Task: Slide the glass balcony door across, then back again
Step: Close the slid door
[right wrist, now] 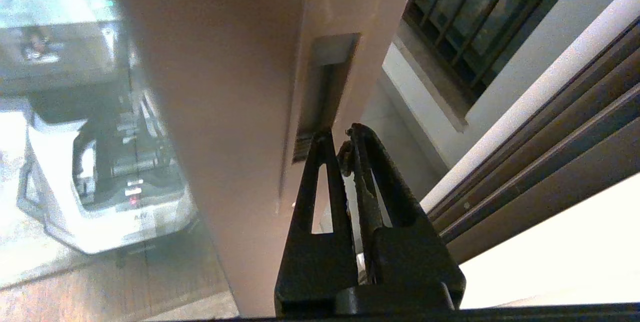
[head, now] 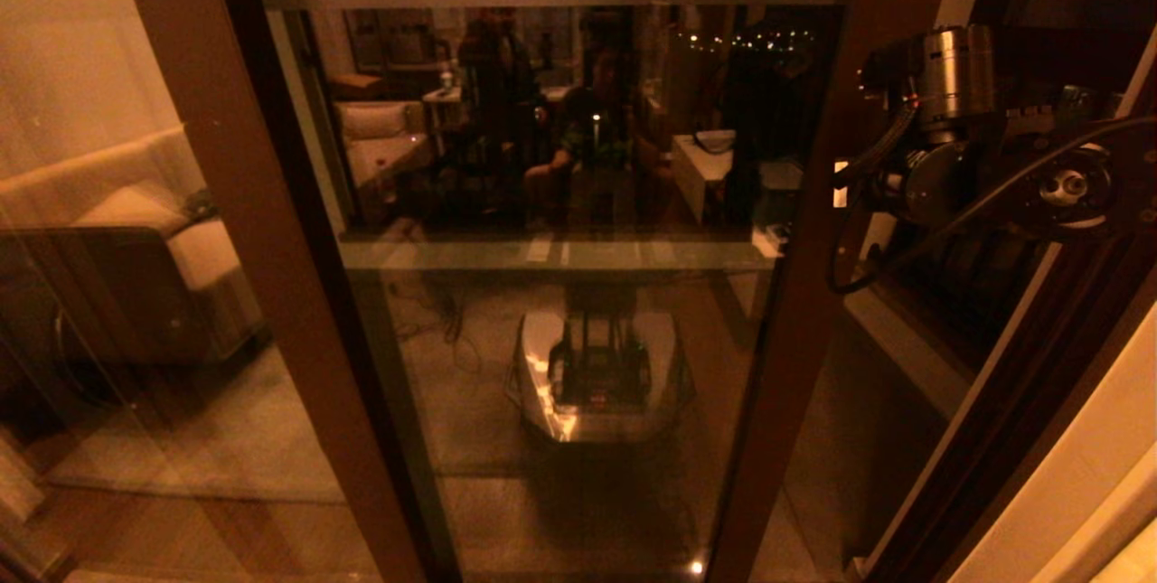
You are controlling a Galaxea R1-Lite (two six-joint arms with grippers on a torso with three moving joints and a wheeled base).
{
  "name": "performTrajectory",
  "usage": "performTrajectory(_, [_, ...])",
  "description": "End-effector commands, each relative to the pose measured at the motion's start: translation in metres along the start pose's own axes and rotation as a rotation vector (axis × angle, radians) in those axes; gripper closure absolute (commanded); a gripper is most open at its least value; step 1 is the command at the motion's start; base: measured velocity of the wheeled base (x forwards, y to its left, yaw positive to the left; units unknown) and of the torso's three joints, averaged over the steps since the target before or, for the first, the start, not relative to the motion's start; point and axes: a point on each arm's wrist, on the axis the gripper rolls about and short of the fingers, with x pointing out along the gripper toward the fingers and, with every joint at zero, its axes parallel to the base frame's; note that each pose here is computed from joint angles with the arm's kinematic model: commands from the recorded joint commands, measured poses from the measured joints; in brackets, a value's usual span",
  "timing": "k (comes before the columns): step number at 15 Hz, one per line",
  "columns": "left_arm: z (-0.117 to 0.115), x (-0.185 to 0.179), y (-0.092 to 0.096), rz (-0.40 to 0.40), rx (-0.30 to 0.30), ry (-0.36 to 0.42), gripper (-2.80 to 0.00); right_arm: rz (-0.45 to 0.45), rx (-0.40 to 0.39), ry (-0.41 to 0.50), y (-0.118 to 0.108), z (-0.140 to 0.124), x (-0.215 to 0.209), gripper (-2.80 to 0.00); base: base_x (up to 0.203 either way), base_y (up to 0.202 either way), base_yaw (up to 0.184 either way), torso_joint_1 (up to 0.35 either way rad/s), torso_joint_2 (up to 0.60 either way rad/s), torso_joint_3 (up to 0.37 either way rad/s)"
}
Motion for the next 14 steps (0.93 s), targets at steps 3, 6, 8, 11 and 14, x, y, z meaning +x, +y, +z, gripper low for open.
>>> performTrajectory(3, [-0.010,0.002,0.000,-0.002,0.000,0.036,0.00,-0.009,0.000,0.006,0.003,-0.003,0.011,0.00,0.000,0.000,0.000,0.000,0.00,0.000])
performTrajectory(6, [-0.010,0.002,0.000,-0.002,0.000,0.036,0.00,-0.014,0.003,0.006,0.004,-0.004,0.016,0.00,0.000,0.000,0.000,0.000,0.00,0.000])
performTrajectory(8, [-0.010,0.002,0.000,-0.002,0.000,0.036,0.00,-0.016,0.003,0.007,0.004,-0.004,0.018,0.00,0.000,0.000,0.000,0.000,0.00,0.000])
performTrajectory(11, [-0.010,0.002,0.000,-0.002,0.000,0.036,0.00,-0.024,0.017,0.008,0.003,-0.004,0.023,0.00,0.000,0.000,0.000,0.000,0.00,0.000])
performTrajectory(14, [-0.010,0.002,0.000,-0.002,0.000,0.036,0.00,-0.028,0.020,0.010,0.002,-0.004,0.027,0.00,0.000,0.000,0.000,0.000,0.00,0.000])
